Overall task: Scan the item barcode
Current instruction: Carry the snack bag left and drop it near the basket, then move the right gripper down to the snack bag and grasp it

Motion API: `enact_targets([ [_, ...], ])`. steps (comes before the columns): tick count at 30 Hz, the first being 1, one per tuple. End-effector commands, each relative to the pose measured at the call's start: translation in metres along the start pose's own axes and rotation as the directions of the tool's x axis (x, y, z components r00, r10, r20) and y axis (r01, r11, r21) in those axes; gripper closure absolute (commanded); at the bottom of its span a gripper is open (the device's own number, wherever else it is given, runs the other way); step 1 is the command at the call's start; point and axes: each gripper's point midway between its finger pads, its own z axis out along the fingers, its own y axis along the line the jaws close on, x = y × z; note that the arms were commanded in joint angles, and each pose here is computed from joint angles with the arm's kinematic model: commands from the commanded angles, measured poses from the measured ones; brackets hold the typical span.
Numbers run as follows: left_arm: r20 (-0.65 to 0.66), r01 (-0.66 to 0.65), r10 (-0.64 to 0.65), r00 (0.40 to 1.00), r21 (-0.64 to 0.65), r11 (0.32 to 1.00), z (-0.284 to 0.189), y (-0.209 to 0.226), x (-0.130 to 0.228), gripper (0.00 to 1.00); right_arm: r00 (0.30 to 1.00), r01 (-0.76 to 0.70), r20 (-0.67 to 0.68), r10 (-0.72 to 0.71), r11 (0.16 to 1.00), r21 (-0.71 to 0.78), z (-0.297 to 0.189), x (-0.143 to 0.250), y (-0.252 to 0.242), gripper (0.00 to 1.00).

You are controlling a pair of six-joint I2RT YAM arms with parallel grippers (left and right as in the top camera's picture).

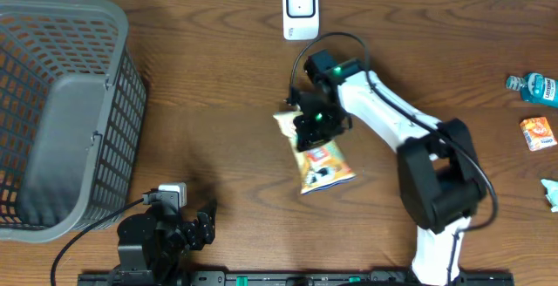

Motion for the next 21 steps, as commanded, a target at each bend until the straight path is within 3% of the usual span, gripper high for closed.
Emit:
enact_targets([
  [1,-0.009,0.009,-0.009,1.0,0.01,1.0,-0.001,-0.002,0.002,0.2,0.971,0.206,0.199,-0.131,0.88,-0.429,-0.063,-0.008,0.085,0.99],
  [7,-0.009,0.009,-0.009,1.0,0.01,1.0,-0.001,-0.002,0.002,0.2,0.946,0.291,0.297,-0.131,0.747,-0.597,-0.085,-0.008,0.096,0.99],
  [9,-0.009,0.009,-0.009,1.0,0.01,1.0,-0.001,-0.002,0.002,0.19,0.941,0.3,0.314,-0.126,0.737,-0.605,-0.082,-0.008,0.086,0.99],
  [12,-0.009,0.009,-0.009,1.0,0.01,1.0,-0.001,-0.002,0.002,0.19,0.962,0.216,0.258,-0.086,0.818,-0.533,-0.055,-0.007,0.049,0.99],
  [15,-0.009,0.009,-0.009,1.0,0.01,1.0,-0.001,-0.002,0.002,0.19,0.992,-0.008,0.109,0.055,0.919,-0.395,-0.021,0.002,0.008,0.98],
  [17,-0.009,0.009,-0.009,1.0,0.01,1.0,-0.001,-0.002,0.002,0.2,0.994,-0.024,0.087,0.058,0.934,-0.356,-0.014,0.005,0.004,0.98],
  [19,-0.009,0.009,-0.009,1.0,0.01,1.0,-0.001,-0.002,0.002,0.2,0.994,0.019,0.107,0.022,0.933,-0.359,-0.015,0.001,0.013,0.91],
  [20,-0.009,0.009,-0.009,1.0,0.01,1.0,-0.001,-0.002,0.002,0.2,0.992,0.048,0.124,-0.004,0.934,-0.355,-0.015,-0.003,0.017,0.78],
  [21,-0.009,0.009,-0.009,1.0,0.01,1.0,-0.001,-0.002,0.002,0.2,0.989,0.08,0.142,-0.032,0.933,-0.35,-0.013,-0.007,0.02,0.56],
])
